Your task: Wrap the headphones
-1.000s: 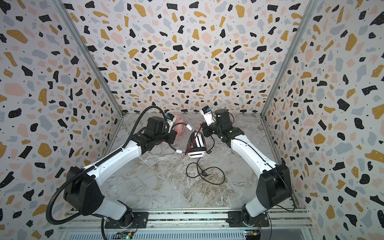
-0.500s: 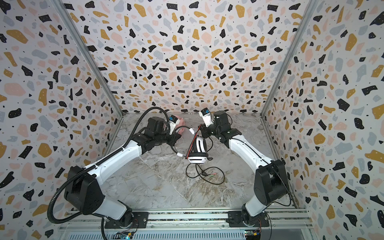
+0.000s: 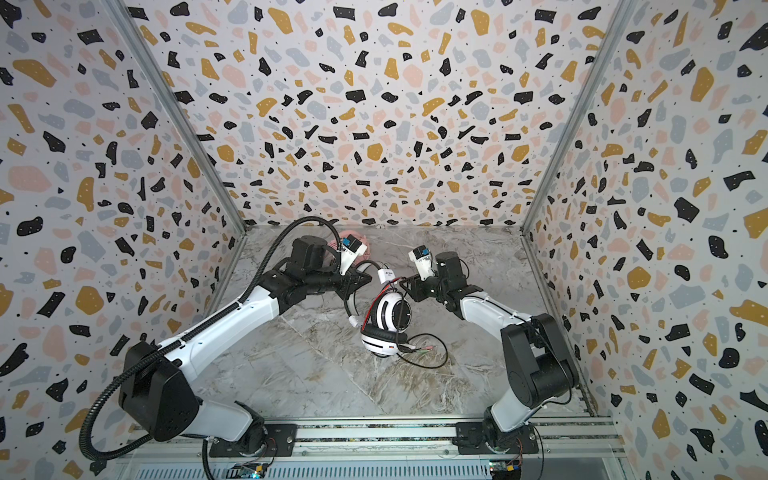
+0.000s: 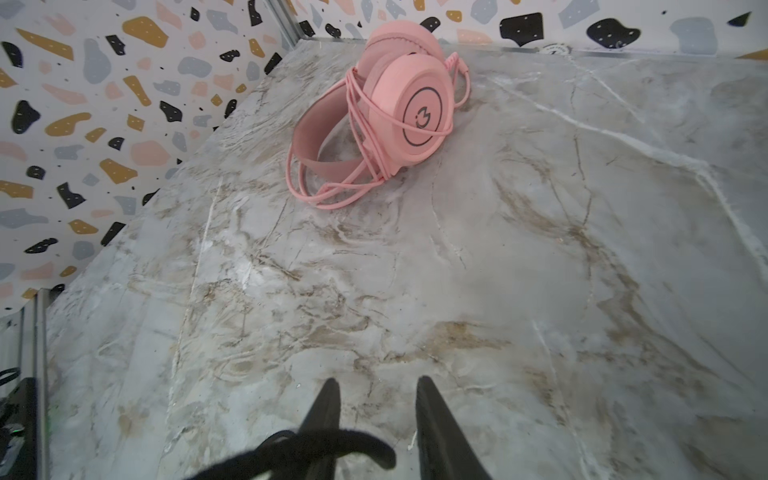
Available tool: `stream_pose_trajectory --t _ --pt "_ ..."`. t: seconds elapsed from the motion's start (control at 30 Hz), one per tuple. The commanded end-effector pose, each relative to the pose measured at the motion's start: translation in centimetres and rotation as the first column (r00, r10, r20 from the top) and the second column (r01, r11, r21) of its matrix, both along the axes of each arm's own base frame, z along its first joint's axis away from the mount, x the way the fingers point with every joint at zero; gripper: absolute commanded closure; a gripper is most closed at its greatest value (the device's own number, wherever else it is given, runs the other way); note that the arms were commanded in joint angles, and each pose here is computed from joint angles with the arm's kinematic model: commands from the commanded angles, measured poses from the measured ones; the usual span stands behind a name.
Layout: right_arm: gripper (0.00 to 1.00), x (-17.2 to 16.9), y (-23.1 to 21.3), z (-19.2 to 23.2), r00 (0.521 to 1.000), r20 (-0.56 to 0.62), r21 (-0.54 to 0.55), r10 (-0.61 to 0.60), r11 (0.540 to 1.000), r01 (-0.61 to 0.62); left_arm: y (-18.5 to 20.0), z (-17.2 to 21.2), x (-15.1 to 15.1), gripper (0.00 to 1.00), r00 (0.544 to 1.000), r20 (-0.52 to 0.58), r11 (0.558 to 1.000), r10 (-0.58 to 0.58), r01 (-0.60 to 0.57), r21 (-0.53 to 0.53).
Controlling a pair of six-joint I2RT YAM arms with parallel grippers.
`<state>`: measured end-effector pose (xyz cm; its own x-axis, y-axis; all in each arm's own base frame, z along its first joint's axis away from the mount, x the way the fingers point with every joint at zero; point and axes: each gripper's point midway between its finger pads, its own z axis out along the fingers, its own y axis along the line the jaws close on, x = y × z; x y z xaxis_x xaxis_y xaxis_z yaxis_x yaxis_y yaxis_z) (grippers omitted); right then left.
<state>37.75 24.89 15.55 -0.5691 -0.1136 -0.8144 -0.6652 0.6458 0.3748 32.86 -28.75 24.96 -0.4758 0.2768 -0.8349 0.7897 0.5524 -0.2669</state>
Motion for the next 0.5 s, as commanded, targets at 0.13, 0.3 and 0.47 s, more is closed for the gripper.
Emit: stream_pose_trajectory --t 0.13,0.3,0.47 --pt "0.63 0.3 2.3 3.0 0.999 0.029 0.279 0.036 0.959 -0.043 -1.2 4.2 -1.1 1.00 0.994 0.078 0.987 -0.078 0.087 -0.132" --pt "0.61 1.6 3.8 1.5 0.999 -0.034 0.376 0.003 0.927 0.010 -1.0 5.1 -1.1 1.00 0.994 0.085 0.981 -0.070 0.084 -0.174" --pt "0.73 1.2 7.2 -0.3 0.996 -0.066 0.396 0.051 0.918 -0.021 0.3 5.8 0.0 1.00 0.997 0.071 0.968 -0.040 0.056 -0.245"
